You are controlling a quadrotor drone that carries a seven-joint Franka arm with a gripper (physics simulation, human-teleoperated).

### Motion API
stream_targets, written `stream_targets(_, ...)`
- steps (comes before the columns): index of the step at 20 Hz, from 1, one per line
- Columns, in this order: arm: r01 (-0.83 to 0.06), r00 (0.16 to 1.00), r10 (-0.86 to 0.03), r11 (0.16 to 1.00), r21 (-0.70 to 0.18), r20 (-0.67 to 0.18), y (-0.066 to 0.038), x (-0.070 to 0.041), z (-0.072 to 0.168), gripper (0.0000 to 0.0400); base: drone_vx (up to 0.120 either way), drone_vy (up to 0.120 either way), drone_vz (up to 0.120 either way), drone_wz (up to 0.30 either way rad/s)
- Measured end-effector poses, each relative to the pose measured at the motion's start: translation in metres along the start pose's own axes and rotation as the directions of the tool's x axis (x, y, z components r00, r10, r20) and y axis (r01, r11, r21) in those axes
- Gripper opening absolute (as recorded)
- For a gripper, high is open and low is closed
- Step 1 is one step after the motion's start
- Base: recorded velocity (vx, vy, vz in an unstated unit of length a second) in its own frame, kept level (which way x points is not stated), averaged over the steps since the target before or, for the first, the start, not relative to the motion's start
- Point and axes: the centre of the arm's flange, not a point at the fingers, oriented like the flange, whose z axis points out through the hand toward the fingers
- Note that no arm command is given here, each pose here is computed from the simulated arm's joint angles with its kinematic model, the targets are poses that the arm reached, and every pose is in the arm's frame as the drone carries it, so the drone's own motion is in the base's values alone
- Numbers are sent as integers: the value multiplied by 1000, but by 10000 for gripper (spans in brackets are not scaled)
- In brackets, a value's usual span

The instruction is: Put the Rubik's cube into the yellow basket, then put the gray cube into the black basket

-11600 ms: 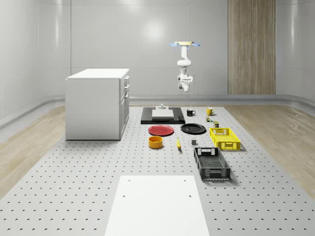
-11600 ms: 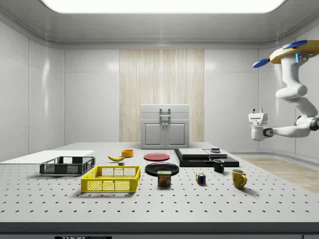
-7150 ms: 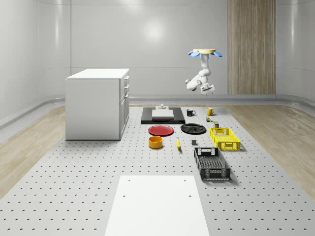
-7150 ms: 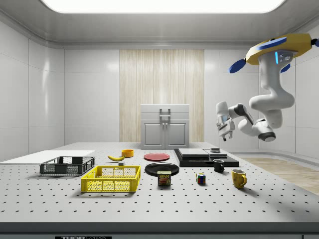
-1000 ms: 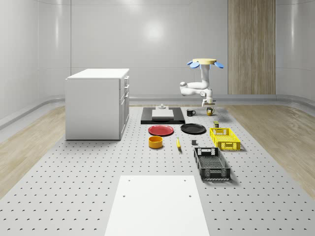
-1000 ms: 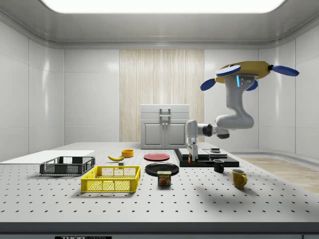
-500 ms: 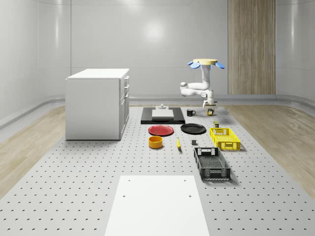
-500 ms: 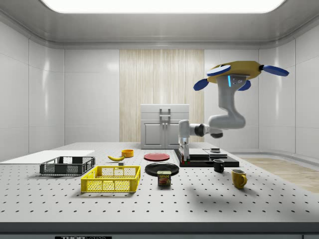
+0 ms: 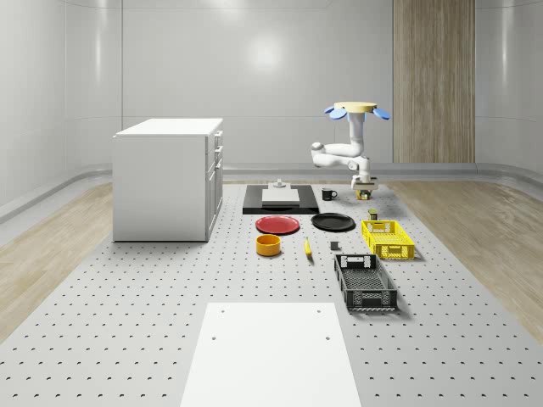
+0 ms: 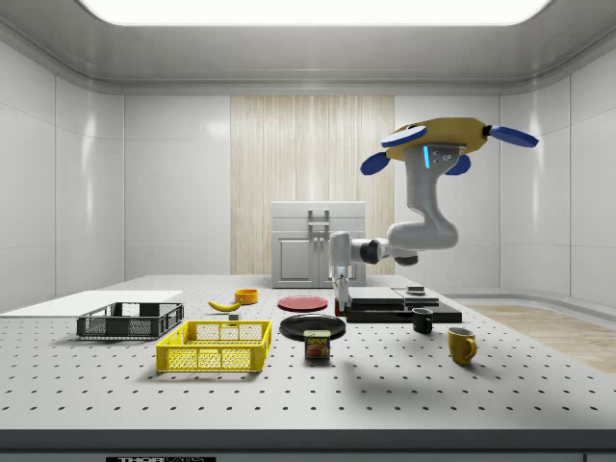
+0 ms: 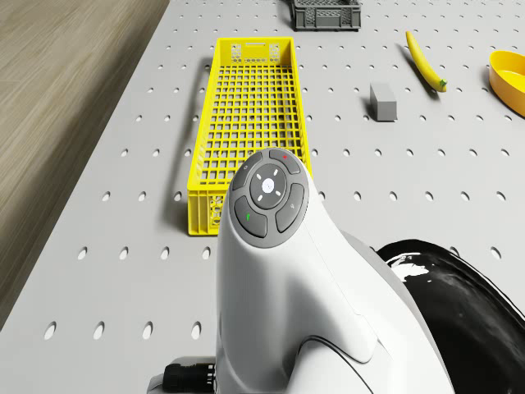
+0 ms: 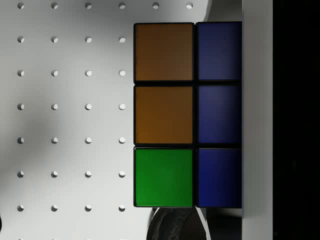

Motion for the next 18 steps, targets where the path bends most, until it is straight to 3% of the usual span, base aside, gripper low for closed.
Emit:
stream_targets(7, 0, 1000, 0, 1000, 0, 0, 0, 0, 0, 325, 120, 6, 0, 0)
stream_targets(11, 0, 1000, 0, 1000, 0, 0, 0, 0, 0, 325, 120, 110, 0, 0)
stream_targets(18, 0, 1000, 0, 1000, 0, 0, 0, 0, 0, 325, 120, 0, 0, 0)
